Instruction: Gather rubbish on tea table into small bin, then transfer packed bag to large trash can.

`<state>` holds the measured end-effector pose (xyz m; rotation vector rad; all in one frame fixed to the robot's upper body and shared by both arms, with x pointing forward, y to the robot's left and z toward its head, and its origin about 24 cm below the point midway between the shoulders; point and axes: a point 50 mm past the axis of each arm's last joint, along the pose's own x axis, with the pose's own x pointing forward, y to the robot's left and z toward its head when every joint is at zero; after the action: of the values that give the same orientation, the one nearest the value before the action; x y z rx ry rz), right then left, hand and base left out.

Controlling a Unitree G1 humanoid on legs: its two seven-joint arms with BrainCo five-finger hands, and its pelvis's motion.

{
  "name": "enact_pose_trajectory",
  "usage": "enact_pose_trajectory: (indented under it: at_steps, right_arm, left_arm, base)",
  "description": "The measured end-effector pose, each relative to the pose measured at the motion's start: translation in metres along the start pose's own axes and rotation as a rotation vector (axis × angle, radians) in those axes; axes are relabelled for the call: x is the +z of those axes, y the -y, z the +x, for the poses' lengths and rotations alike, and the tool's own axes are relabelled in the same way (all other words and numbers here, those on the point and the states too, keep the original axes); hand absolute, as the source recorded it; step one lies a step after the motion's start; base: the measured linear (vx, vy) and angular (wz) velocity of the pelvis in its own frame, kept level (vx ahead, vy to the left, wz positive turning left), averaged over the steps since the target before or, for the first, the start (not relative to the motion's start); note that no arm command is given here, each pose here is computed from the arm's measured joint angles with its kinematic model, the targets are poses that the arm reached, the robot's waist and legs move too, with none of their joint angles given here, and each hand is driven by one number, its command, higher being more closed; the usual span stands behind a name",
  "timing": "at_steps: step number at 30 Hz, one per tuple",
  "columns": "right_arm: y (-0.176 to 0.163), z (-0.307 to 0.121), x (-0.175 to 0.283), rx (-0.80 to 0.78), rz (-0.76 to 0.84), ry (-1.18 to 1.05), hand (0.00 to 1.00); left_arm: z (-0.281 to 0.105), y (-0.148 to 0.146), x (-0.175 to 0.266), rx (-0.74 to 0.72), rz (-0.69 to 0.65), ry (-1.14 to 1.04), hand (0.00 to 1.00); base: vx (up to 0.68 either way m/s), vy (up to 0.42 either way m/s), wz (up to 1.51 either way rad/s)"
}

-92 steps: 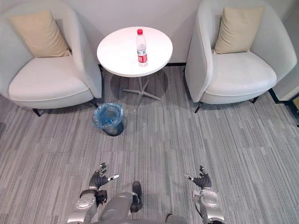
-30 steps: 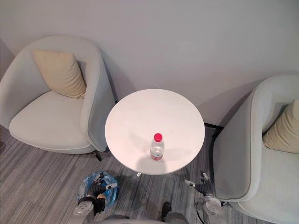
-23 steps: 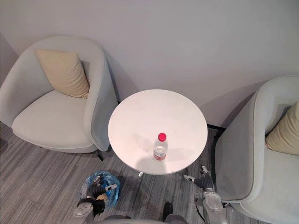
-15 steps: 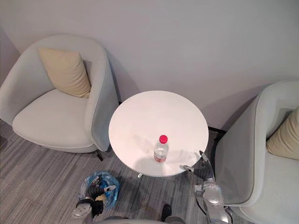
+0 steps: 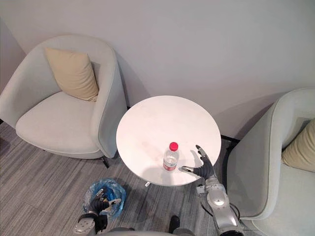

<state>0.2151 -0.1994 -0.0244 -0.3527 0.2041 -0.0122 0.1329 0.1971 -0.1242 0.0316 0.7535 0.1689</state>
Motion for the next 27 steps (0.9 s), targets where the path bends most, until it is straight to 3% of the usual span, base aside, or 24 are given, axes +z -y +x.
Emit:
enact_pose_trajectory:
  at_steps: [11, 27]
  right_arm:
    - [-0.016, 0.008, 0.011, 0.087, -0.059, 0.047, 0.0]
    - [-0.027, 0.026, 0.018, 0.069, -0.054, 0.05, 0.0]
  left_arm:
    - [-0.001, 0.0, -0.002, 0.001, -0.001, -0.002, 0.0]
    - [0.0, 0.002, 0.001, -0.004, -0.008, 0.011, 0.0]
  base:
    - [-0.02, 0.006, 0.09]
    - [-0.01, 0.003, 0.08]
